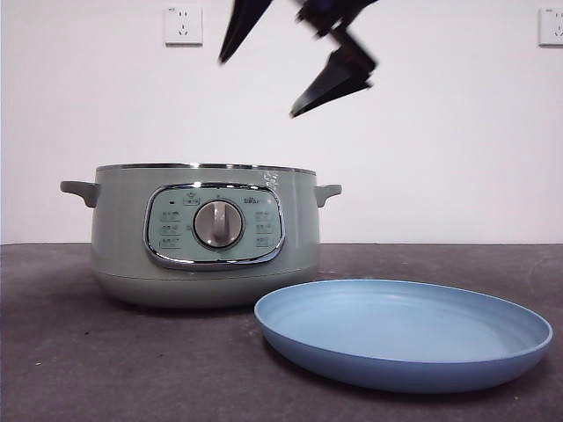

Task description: Take the potato out from the steamer,put the potato on the plate,close the lid

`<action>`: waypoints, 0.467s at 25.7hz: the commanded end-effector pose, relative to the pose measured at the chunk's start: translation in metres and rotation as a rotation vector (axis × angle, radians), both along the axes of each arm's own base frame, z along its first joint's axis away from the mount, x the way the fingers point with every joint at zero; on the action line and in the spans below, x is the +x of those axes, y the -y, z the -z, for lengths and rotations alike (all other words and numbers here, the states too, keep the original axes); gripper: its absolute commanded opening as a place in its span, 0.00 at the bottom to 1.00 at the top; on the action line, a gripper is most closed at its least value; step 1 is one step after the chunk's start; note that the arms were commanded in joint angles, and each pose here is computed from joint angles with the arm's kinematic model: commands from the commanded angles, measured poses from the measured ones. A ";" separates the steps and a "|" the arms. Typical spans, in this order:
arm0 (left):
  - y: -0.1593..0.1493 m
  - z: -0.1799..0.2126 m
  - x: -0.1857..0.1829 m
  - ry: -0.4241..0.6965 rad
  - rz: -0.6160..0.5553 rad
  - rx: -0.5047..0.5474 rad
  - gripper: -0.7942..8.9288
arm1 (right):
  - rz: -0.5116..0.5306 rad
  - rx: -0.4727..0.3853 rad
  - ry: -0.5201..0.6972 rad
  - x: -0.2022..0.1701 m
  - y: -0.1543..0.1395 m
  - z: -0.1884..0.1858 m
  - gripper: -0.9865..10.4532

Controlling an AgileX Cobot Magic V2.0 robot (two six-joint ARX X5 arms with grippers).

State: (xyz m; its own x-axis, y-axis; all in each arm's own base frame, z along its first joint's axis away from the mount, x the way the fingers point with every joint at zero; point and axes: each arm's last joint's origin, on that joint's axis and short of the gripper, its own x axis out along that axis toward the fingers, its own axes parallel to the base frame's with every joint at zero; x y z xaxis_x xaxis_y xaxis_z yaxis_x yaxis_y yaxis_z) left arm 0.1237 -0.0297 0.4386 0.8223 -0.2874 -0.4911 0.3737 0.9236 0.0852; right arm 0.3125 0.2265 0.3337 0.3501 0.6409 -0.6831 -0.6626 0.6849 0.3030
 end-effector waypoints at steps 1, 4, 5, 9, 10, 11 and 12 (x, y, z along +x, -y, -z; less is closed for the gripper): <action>-0.004 -0.010 -0.016 0.077 -0.015 -0.030 0.07 | 0.016 -0.065 -0.020 0.022 -0.027 0.017 0.66; -0.006 -0.011 -0.027 0.088 -0.022 -0.046 0.07 | 0.027 -0.138 -0.018 0.037 -0.055 0.043 0.66; -0.007 -0.011 -0.029 0.091 -0.022 -0.047 0.07 | 0.033 -0.171 -0.018 0.040 -0.064 0.055 0.66; -0.007 -0.009 -0.031 0.067 -0.021 -0.042 0.07 | 0.054 -0.237 -0.001 0.046 -0.079 0.083 0.66; -0.007 -0.009 -0.031 0.064 -0.021 -0.041 0.07 | 0.054 -0.239 -0.003 0.047 -0.081 0.086 0.66; -0.007 -0.009 -0.031 0.063 -0.021 -0.040 0.07 | 0.065 -0.247 0.000 0.048 -0.081 0.088 0.66; -0.007 -0.009 -0.031 0.062 -0.021 -0.041 0.07 | 0.071 -0.255 0.007 0.048 -0.082 0.089 0.66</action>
